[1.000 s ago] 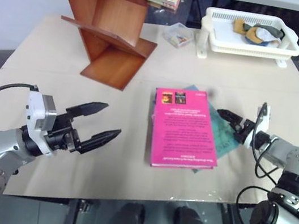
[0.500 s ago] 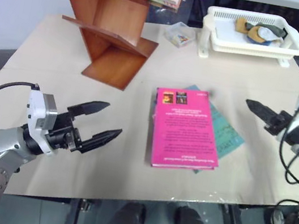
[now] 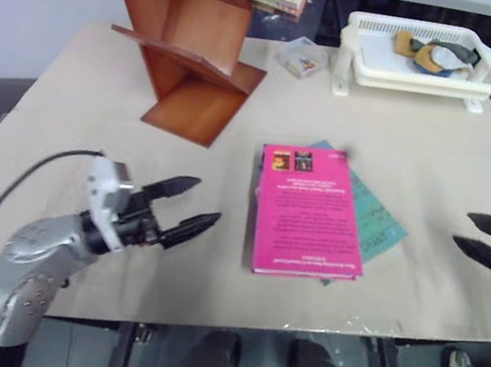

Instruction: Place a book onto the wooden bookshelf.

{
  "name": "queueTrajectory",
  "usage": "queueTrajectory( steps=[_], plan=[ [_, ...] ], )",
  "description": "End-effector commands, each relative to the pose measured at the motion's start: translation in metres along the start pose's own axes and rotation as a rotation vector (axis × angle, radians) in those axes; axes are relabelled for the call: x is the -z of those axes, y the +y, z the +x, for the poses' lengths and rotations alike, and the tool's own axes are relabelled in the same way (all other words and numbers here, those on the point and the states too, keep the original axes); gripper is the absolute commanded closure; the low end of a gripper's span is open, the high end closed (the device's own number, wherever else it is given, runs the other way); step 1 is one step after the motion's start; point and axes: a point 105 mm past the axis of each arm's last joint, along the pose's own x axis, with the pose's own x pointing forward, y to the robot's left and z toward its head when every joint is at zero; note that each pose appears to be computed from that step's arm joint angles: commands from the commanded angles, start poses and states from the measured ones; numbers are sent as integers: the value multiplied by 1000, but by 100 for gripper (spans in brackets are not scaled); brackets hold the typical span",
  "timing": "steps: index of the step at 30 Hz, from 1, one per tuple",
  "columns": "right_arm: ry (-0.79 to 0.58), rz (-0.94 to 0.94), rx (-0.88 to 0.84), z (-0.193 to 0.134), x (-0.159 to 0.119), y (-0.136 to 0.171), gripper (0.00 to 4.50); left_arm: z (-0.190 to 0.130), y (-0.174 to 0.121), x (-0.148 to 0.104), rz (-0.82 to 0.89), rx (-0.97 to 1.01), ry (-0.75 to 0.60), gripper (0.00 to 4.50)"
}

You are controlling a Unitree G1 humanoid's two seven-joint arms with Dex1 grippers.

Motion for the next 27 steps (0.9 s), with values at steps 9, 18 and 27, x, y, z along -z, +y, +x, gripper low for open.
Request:
queueTrajectory(
  steps=[9,18,27],
  plan=[
    [82,-172,-117,-11,-11,35,0,61,3,16,-433,-44,-53,10],
    [14,-194,-187,6,-22,53,0,91,16,23,-722,-8,-14,10],
    [2,-193,-171,7,-19,55,0,86,-7,29,-810,97,68,10]
  ],
)
